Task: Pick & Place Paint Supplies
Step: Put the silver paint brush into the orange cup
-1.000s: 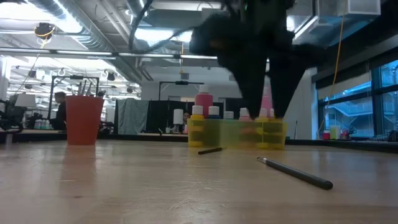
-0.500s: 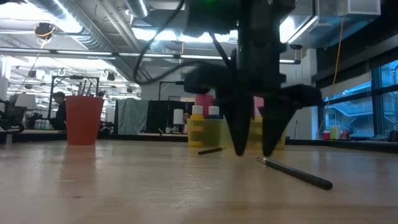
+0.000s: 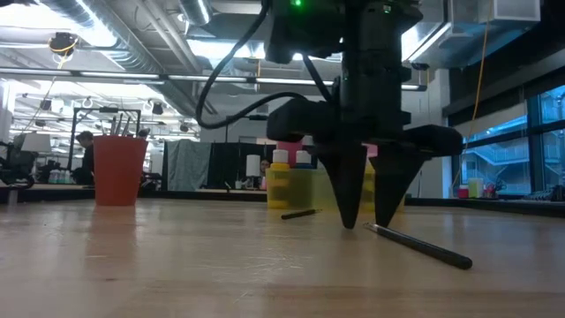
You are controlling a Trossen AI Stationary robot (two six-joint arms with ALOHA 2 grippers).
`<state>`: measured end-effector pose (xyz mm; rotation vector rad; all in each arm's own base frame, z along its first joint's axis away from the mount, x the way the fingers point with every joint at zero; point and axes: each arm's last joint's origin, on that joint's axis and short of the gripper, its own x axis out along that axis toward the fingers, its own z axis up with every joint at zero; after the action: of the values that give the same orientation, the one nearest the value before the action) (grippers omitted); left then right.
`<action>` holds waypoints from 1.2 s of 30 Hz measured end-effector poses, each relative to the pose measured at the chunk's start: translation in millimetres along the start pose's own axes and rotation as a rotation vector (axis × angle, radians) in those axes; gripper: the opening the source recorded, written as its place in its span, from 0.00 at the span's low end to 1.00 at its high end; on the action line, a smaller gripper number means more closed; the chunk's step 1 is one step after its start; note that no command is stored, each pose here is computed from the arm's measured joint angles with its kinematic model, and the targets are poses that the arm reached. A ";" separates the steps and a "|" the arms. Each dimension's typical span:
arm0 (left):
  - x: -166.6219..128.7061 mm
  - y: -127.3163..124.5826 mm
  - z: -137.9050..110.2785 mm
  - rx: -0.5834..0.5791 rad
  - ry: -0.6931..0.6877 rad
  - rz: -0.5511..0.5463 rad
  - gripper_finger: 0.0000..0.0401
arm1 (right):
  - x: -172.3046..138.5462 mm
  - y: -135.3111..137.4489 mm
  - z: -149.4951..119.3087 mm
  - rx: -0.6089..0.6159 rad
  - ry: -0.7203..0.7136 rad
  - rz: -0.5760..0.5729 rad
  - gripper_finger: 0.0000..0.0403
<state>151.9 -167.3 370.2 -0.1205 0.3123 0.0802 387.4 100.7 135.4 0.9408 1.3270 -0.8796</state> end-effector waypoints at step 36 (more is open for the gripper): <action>-6.9 8.0 4.9 -0.009 -0.015 0.002 0.38 | -17.9 -2.6 2.6 -0.141 -0.051 -0.036 0.00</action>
<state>146.0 -159.1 376.1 -0.1288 0.2967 0.0841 385.0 97.1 153.2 0.7821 1.3471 -0.8210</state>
